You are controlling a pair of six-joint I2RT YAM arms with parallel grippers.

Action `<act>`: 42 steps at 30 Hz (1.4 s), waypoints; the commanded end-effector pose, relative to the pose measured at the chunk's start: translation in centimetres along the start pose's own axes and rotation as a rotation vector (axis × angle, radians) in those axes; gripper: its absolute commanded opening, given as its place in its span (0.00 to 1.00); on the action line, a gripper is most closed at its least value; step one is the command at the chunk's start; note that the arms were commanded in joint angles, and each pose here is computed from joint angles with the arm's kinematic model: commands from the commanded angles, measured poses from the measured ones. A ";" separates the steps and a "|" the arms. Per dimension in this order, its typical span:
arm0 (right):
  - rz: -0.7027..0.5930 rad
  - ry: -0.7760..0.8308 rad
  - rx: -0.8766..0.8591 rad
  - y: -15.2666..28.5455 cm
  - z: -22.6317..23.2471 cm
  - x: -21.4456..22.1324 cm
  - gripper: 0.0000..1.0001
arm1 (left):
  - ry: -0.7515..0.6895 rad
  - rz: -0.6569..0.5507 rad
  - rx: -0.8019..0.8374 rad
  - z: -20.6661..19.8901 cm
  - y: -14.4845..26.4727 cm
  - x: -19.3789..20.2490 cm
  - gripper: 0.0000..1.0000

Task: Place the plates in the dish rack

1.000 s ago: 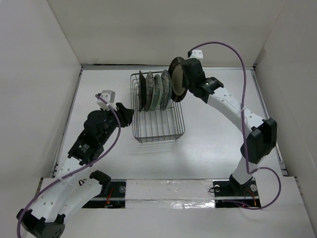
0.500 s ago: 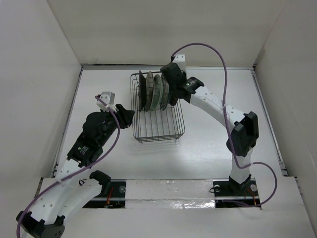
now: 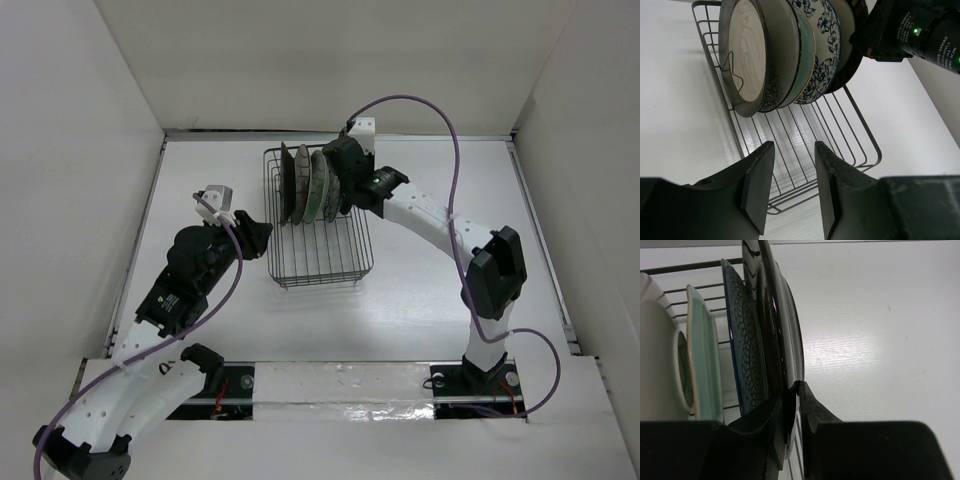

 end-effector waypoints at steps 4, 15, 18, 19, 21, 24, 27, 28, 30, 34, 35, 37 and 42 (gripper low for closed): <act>-0.106 -0.180 -0.136 1.4 1.1 -2.1 0.30 | 0.003 -0.043 0.032 -0.4 -0.1 -0.6 0.34; -0.139 -0.205 -0.130 2.7 -0.3 -2.4 0.43 | 0.003 -0.029 0.026 -0.3 -0.4 -0.4 0.34; -0.165 -0.219 -0.138 3.6 -1.1 -2.8 0.50 | 0.003 -0.047 0.014 -0.2 -0.3 -0.6 0.34; -0.174 -0.223 -0.141 3.8 -1.3 -3.0 0.54 | 0.003 -0.048 0.007 -0.2 -0.3 -0.6 0.34; -0.225 -0.249 -0.158 5.5 -2.7 -3.9 0.61 | 0.002 -0.042 -0.003 -0.1 -0.5 -0.5 0.34; -0.286 -0.266 -0.187 7.1 -4.2 -4.0 0.70 | 0.002 -0.054 -0.017 0.0 -0.5 -0.7 0.35; -0.372 -0.279 -0.204 9.3 -6.6 -3.2 0.84 | 0.000 -0.054 -0.030 0.1 -0.7 -0.6 0.35; -0.386 -0.272 -0.205 9.0 -6.8 -1.6 0.87 | -0.003 -0.054 -0.028 0.1 -0.7 -0.7 0.35; -0.450 -0.303 -0.210 11.2 -9.1 -1.1 0.91 | -0.009 -0.065 -0.032 0.1 -0.7 -0.8 0.35; -0.520 -0.342 -0.198 12.8 -12.0 3.0 0.74 | -0.014 -0.069 -0.042 0.2 -0.9 -0.8 0.36; -0.489 -0.328 -0.177 12.0 -12.2 5.5 0.63 | -0.016 -0.068 -0.047 0.3 -1.0 -0.8 0.36; -0.519 -0.398 -0.169 12.5 -13.8 6.7 0.17 | -0.016 -0.084 -0.049 0.3 -1.0 -0.9 0.36; -0.467 -0.431 -0.166 10.9 -15.3 10.8 0.00 | -0.020 -0.111 -0.069 0.6 -1.1 -0.9 0.36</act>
Point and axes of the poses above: each gripper's point midway between its finger pads, its own y axis back along the fingers, its own z axis along the line the jaws close on, x = y × z, the point moved 10 cm from there along y, back along the fingers, and after that the axes turned 12 degrees about y, right-handed, at the moved point
